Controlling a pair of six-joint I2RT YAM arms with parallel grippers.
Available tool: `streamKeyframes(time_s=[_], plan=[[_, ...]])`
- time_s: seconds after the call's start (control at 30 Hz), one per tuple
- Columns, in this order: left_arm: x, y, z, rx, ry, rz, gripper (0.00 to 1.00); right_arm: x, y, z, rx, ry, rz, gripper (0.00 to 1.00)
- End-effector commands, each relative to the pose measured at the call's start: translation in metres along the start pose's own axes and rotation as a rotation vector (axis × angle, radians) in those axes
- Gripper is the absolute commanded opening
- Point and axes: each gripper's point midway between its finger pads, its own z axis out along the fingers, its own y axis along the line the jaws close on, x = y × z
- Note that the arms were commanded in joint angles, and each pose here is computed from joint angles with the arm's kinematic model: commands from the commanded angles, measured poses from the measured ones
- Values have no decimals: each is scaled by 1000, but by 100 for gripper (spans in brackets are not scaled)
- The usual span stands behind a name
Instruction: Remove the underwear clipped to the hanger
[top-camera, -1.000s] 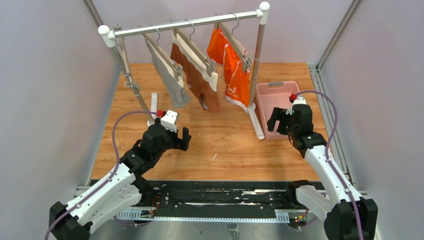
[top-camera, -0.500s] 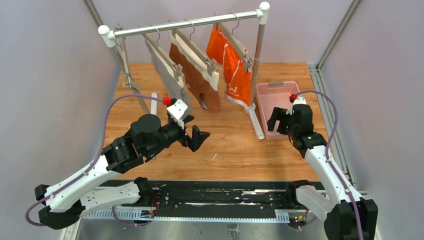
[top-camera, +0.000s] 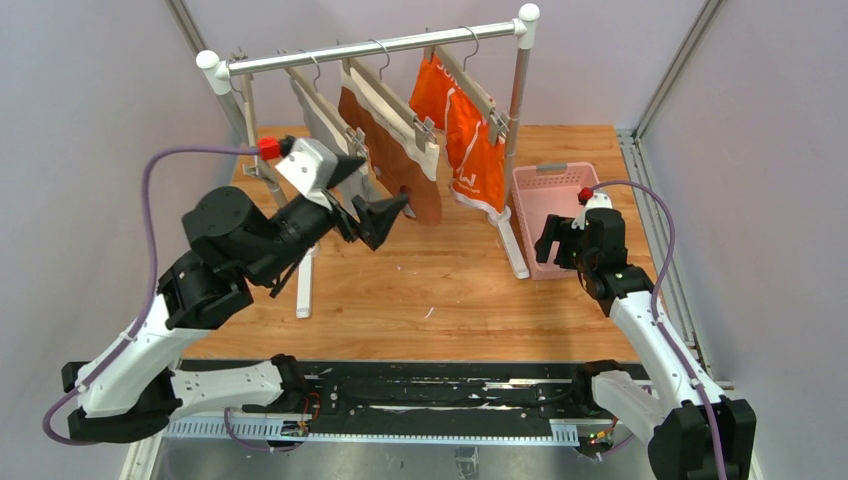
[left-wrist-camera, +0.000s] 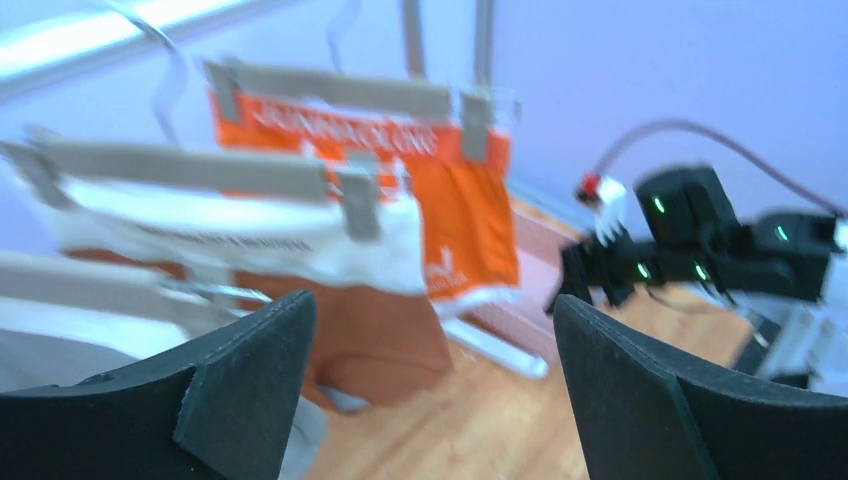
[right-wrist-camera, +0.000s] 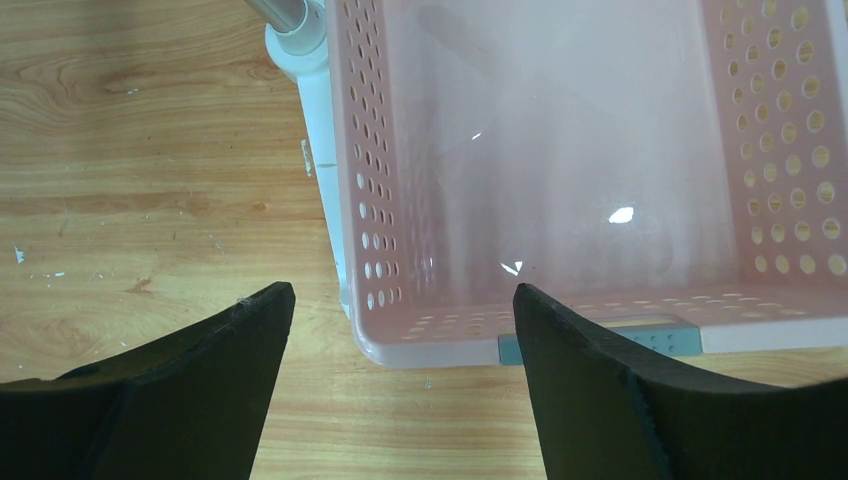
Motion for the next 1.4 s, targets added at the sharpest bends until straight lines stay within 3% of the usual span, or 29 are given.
streamKeyframes(time_s=[0.0, 0.2, 0.27, 0.6, 0.87, 1.07, 1.27, 1.37], plan=[[-73, 40, -3, -203, -168, 134, 98, -17, 2, -6, -13, -42, -8, 82], [-100, 87, 17, -427, -112, 260, 98, -18, 4, -8, -20, -39, -14, 82], [-89, 108, 37, -430, -49, 196, 98, -18, 5, -8, -27, -33, -12, 82], [-63, 174, 78, -500, 8, 34, 98, -16, 8, -11, -44, -27, -11, 81], [-52, 177, 70, -529, 0, 25, 98, -10, 8, -5, -43, -1, -9, 81], [-61, 160, 47, -474, -31, 18, 98, -7, 11, 1, -56, 15, 1, 79], [-57, 162, 23, -521, -27, 15, 97, -8, 15, 0, -77, 11, 12, 78], [-49, 166, 19, -547, -8, 17, 90, -7, 18, -4, -93, 9, 15, 77]])
